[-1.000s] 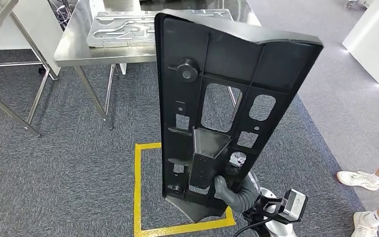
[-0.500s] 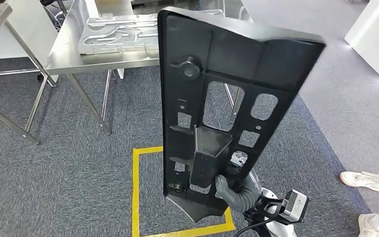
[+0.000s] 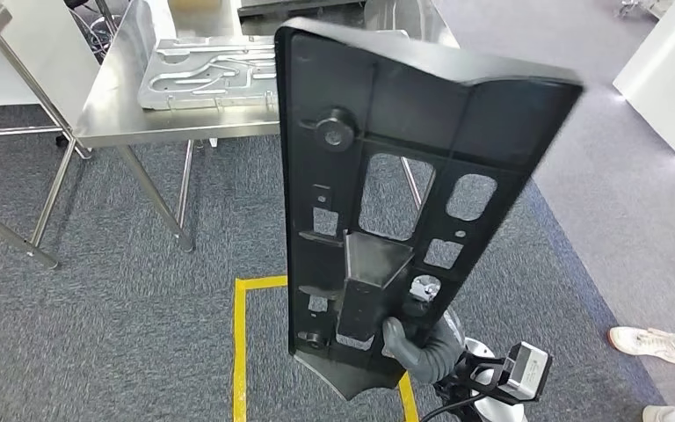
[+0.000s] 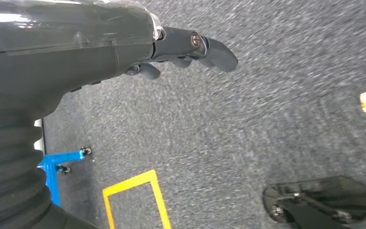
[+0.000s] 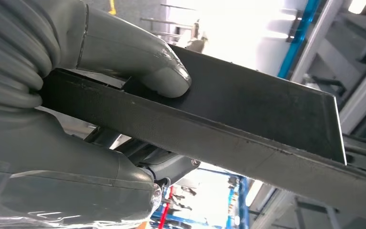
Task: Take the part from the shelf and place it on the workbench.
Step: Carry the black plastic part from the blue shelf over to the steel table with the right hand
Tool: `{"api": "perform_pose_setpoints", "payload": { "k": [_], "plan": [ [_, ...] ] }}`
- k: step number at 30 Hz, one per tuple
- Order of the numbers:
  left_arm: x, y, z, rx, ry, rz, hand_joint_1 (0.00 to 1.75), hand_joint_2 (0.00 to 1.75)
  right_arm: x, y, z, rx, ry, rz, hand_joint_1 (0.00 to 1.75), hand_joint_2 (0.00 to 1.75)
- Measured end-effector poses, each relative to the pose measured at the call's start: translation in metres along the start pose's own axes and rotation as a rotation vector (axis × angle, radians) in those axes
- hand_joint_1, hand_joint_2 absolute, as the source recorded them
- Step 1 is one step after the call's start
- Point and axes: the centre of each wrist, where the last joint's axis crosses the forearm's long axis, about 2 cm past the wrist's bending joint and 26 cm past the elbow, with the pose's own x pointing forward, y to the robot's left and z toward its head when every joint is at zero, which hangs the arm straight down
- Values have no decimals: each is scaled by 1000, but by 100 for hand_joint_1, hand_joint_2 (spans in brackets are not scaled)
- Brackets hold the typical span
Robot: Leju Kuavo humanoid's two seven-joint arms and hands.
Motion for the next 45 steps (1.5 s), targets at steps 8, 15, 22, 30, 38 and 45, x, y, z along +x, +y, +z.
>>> {"api": "perform_pose_setpoints", "payload": {
  "k": [8, 15, 22, 30, 38, 45],
  "plan": [
    [-1, 0, 0, -1, -1, -4, 0, 175, 0, 0, 4, -11, 11, -1, 175, 175],
    [4, 2, -1, 4, -10, -9, 0, 175, 2, 0, 4, -18, 1, 2, 175, 175],
    [-5, 2, 0, 1, 5, -19, 0, 175, 1, -1, 5, -24, -2, -2, 175, 175],
    [1, 4, -1, 6, -2, -19, 0, 175, 1, -3, 2, -22, -17, -2, 175, 175],
    [-3, 2, -1, 1, 5, -19, 0, 175, -1, -3, 4, -24, -5, -8, 175, 175],
    [3, 4, -2, 2, -5, -18, 0, 175, -1, -4, 3, -26, -5, -1, 175, 175]
  ]
}}
